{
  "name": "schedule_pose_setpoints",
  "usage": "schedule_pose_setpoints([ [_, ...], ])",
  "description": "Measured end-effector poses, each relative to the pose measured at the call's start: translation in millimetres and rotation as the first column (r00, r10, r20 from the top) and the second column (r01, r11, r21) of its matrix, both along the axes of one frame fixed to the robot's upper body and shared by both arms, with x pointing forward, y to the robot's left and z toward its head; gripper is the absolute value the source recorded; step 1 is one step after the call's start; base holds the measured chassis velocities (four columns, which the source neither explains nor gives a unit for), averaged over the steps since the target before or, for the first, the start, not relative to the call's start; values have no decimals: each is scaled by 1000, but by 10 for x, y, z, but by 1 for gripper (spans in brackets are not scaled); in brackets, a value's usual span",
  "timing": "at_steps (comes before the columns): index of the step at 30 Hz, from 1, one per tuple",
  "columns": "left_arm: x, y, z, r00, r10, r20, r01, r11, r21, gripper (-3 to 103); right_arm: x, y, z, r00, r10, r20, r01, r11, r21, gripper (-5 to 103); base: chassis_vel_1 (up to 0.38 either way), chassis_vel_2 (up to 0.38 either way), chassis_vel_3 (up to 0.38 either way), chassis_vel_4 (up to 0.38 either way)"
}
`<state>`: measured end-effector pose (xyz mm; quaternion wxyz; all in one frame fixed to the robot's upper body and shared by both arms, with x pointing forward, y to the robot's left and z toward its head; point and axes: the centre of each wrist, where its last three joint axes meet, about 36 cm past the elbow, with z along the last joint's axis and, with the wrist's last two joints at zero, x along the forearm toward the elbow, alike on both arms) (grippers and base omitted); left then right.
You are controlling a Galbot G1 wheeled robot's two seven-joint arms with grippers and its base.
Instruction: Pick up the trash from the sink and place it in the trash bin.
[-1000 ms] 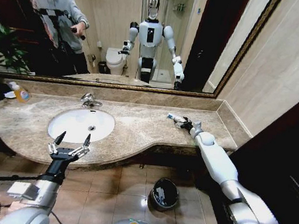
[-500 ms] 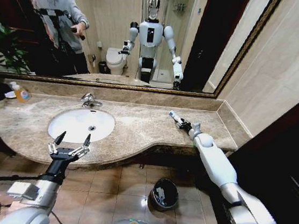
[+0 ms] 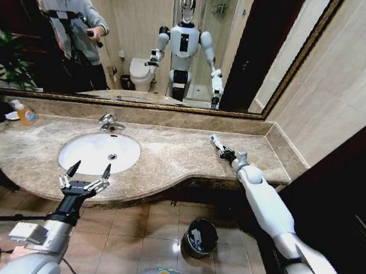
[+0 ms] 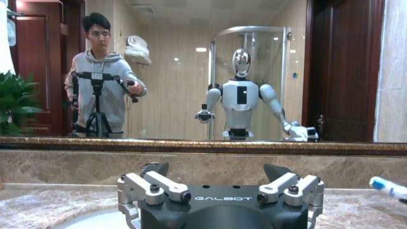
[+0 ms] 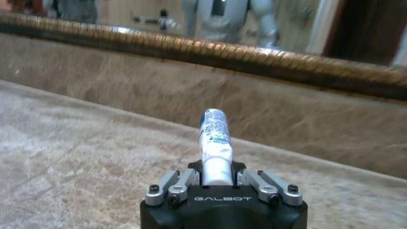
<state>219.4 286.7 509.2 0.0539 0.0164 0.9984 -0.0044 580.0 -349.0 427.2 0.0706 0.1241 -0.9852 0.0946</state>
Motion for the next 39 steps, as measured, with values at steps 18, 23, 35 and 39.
schedule_pose_setpoints([
  [18,0,0,0,1000,0,0,0,1000,0,100,-1672,238,-444,994,-81,68,74,992,99,25,0,0,0,0],
  [23,0,0,0,1000,0,0,0,1000,0,100,-2308,188,-762,994,-108,15,105,988,111,25,0,0,0,0],
  [35,0,0,0,1000,0,0,0,1000,0,100,-3269,173,-1639,974,-177,-144,191,978,85,25,0,0,0,0],
  [39,0,0,0,1000,0,0,0,1000,0,100,-3392,211,-1936,951,-200,-238,228,969,96,25,0,0,0,0],
])
